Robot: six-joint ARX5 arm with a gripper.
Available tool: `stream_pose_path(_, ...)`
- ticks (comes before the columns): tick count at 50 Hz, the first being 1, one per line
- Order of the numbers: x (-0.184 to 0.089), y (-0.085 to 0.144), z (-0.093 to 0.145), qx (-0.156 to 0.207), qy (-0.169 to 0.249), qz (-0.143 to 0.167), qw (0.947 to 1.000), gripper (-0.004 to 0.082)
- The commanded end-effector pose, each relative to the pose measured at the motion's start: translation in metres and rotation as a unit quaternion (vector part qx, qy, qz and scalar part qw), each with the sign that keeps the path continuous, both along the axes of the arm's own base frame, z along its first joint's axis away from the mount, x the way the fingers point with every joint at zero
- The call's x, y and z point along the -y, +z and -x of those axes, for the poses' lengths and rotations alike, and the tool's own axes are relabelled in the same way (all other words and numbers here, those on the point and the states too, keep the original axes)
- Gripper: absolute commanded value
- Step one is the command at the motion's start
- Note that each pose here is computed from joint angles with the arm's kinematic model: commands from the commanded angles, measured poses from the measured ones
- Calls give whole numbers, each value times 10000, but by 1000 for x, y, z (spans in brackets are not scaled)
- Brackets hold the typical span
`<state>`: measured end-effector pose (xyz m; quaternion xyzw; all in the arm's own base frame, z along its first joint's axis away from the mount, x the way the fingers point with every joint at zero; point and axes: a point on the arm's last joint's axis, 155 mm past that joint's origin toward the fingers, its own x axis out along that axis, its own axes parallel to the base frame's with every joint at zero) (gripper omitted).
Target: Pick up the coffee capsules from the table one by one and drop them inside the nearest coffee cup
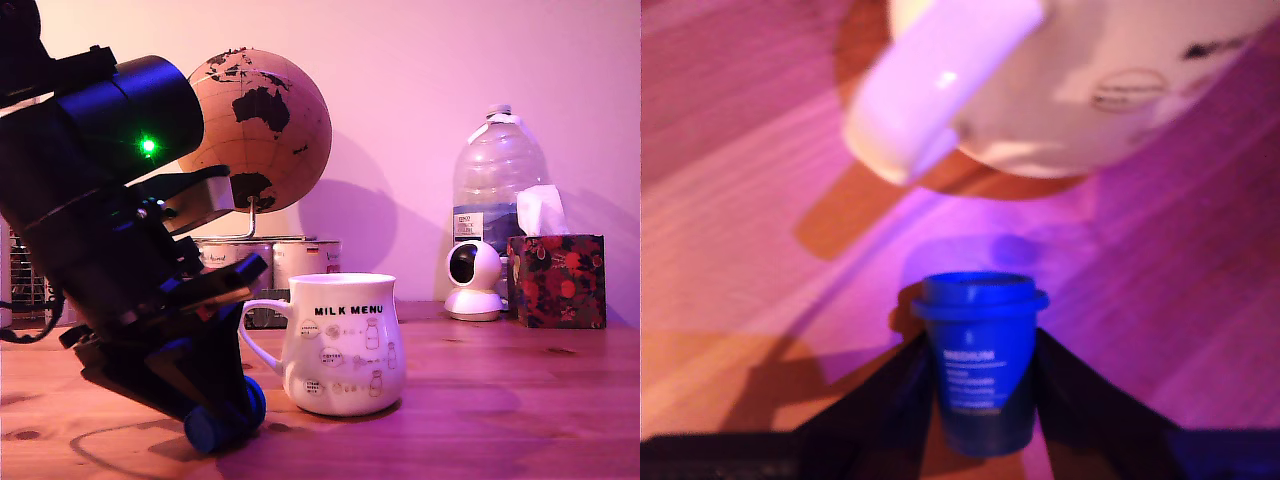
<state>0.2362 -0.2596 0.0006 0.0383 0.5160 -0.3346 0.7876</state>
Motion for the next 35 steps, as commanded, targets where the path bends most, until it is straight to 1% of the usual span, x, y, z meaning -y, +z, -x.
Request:
stream_pose_path(1,-2,2,11,-87,-116,19,9999,210)
stream_pose_path(12,-4,35,22,-27,-204,256,9995,210)
stream_pose_path(13,-5,37,22,367,-820,99,9959,210)
stream_pose_path(17,-5,47,29,346,-881,212,9953,210)
stream_pose_path(23,-8,58,38,284,-930,266,9949,210)
stream_pose_path(24,-9,59,39,498,-1272,171,9905,210)
stream_pose_path(26,-10,62,40,524,-1334,153,9896,210)
stream_pose_path(32,-9,73,39,561,-1336,180,9893,210)
stream_pose_path(33,-8,75,38,659,-1450,163,9871,210)
stream_pose_path(35,-6,78,36,694,-1454,180,9868,210)
